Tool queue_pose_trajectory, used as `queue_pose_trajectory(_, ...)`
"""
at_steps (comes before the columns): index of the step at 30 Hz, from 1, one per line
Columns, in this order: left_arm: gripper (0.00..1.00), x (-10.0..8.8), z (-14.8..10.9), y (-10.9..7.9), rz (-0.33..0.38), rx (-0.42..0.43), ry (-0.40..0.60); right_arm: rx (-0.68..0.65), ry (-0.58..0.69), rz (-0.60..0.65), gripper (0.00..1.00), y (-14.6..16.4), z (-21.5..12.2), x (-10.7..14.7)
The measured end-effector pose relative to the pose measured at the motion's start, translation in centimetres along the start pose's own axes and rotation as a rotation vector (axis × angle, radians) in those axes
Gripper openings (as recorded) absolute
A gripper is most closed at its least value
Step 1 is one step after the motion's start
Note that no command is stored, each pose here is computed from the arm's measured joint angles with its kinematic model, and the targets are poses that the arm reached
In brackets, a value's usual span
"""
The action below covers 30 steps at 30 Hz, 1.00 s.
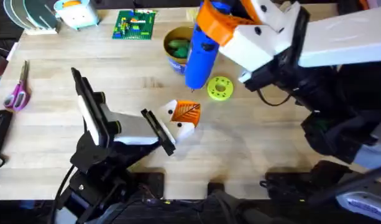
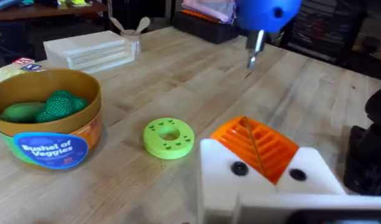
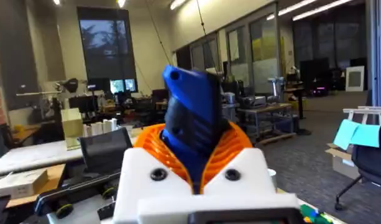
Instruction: Pick up the gripper from the table and insert it into the empty holder that is missing its gripper. Then pick up a screw, insert it into the mounting hole, and use the screwdriver to tighten it. Finally, clean up the table by picking up the vegetable and placing it into the bucket.
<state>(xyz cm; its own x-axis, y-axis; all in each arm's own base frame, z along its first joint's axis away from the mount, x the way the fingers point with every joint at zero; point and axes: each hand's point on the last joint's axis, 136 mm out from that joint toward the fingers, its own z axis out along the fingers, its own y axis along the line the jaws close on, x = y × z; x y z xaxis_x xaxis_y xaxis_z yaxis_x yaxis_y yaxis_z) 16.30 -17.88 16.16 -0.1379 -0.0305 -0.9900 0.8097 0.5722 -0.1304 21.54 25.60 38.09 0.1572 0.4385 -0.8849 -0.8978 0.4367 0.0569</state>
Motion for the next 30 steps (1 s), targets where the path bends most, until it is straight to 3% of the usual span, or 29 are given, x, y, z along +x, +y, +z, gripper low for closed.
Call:
queue_pose_trajectory(15, 0.009, 0.0, 0.0, 0.0, 0.0, 0.001, 0.0, -0.096, 0.002, 0.054, 0.024, 3.2, 1.4, 2.2)
queue_pose_trajectory(24, 0.009, 0.0, 0.0, 0.0, 0.0, 0.0, 0.0, -0.097, 0.056, 0.076, 0.024, 3.2, 1.8, 4.5)
queue_pose_trajectory(30, 0.009, 0.0, 0.0, 0.0, 0.0, 0.0, 0.0, -0.114, 0.053, 0.083, 0.024, 3.8, 2.1, 4.4)
